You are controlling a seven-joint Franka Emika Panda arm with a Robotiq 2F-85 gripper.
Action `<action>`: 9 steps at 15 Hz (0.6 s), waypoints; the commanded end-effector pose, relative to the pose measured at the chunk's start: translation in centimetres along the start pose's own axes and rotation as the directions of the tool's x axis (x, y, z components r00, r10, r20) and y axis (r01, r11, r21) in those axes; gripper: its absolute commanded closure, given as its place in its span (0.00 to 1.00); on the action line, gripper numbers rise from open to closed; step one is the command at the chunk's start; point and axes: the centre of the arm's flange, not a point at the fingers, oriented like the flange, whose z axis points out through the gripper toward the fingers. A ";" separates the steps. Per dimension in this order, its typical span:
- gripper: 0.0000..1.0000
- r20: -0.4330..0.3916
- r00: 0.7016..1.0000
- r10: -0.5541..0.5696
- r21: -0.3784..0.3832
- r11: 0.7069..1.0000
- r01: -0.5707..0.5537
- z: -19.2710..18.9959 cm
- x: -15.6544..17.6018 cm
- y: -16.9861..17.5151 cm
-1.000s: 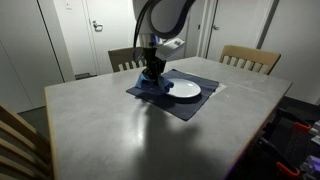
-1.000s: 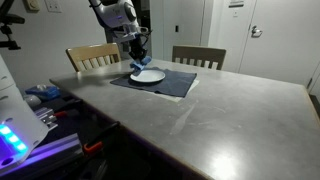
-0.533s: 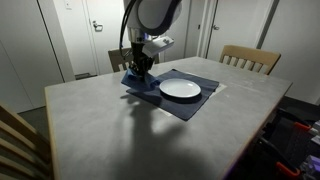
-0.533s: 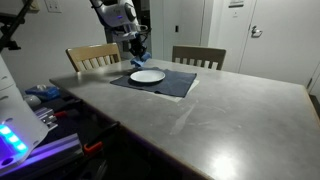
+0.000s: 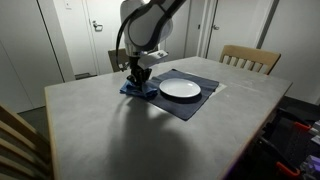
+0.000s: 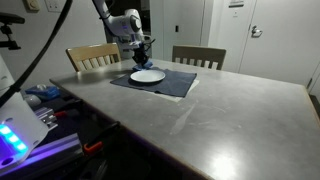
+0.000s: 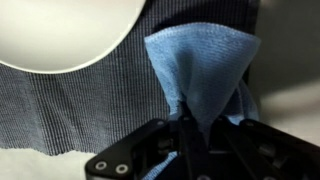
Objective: Use the cloth to wipe the plate
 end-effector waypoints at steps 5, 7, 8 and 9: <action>0.42 0.019 0.999 -0.046 -0.059 0.997 0.047 -1.7 -1.6 0.0; 0.28 0.014 0.999 -0.050 -0.085 0.995 0.051 -2.4 -2.6 0.0; 0.20 0.013 0.999 -0.052 -0.092 0.994 0.053 -2.7 -3.1 0.0; 0.14 0.010 0.998 -0.061 -0.096 0.993 0.062 -2.9 -3.5 0.0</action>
